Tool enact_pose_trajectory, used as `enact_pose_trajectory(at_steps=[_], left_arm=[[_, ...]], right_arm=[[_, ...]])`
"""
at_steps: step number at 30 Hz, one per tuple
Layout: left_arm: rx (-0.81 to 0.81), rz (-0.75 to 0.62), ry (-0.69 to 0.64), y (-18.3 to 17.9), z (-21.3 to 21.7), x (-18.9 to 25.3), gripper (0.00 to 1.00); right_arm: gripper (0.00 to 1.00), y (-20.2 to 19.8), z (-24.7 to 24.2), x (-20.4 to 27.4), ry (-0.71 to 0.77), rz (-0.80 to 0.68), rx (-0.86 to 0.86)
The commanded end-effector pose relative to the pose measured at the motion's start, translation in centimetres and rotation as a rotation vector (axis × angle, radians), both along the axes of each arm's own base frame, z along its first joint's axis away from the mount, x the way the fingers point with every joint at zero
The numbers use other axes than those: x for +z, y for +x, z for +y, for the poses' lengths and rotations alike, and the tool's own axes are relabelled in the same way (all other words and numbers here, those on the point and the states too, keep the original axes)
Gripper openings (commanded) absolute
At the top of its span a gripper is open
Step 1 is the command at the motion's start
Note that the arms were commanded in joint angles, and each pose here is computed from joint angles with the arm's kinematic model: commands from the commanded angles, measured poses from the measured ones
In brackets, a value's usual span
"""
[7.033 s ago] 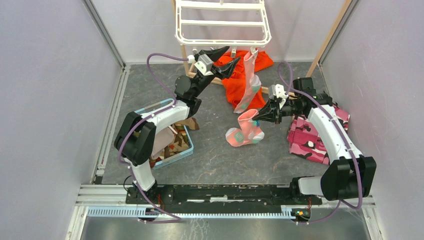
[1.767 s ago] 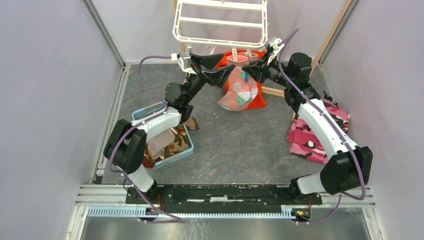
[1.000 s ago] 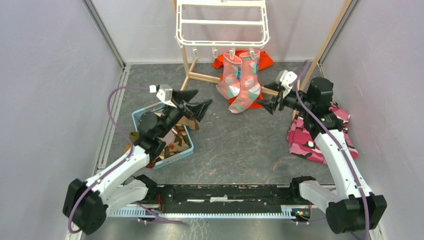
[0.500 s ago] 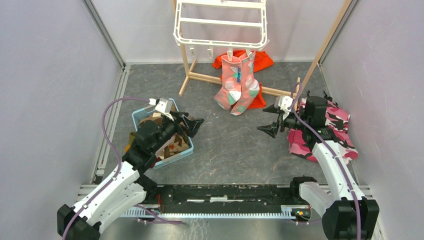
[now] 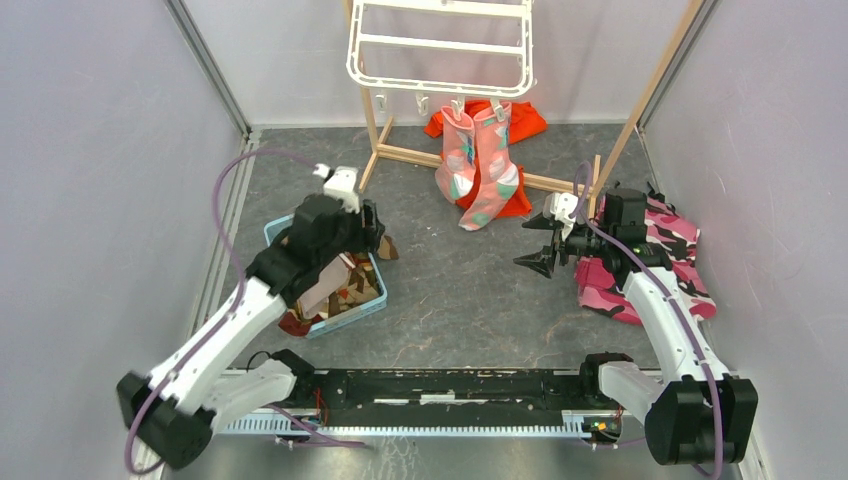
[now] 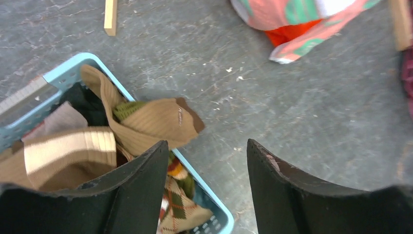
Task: Clip the socks to the hanger
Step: Pick up the sock from the bin.
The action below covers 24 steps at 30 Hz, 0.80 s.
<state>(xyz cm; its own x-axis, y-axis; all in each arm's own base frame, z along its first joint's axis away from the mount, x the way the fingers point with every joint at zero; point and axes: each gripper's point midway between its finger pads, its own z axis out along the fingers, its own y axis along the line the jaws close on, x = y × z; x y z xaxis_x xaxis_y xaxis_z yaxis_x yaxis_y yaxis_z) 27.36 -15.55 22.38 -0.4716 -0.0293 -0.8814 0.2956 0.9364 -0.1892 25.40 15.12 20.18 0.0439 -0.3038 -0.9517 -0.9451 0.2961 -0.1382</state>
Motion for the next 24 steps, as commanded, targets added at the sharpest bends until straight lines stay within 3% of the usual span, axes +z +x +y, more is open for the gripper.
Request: enact_pose_trajectory(at_steps=[1, 8, 15, 18, 22, 24], left_arm=[[0.016, 0.126, 0.282, 2.7, 1.2, -2.3, 0.66], [0.158, 0.239, 0.675, 5.1, 2.4, -6.9, 0.7], [0.187, 0.243, 0.884, 6.4, 1.7, -9.9, 0.63], [0.183, 0.251, 0.932, 6.4, 1.7, -10.8, 0.52], [0.189, 0.248, 0.922, 6.3, 1.6, -10.7, 0.23], [0.194, 0.231, 0.89, 6.3, 1.3, -9.9, 0.15]], right_arm=[[0.83, 0.4, 0.0, 2.0, -0.003, -0.072, 0.004], [0.83, 0.4, 0.0, 2.0, -0.006, -0.062, 0.007], [0.83, 0.4, -0.1, 1.9, -0.011, -0.056, 0.012], [0.83, 0.4, -0.1, 1.9, -0.011, -0.055, 0.012], [0.83, 0.4, -0.1, 1.9, -0.012, -0.052, 0.012], [0.83, 0.4, -0.1, 1.8, -0.013, -0.05, 0.012]])
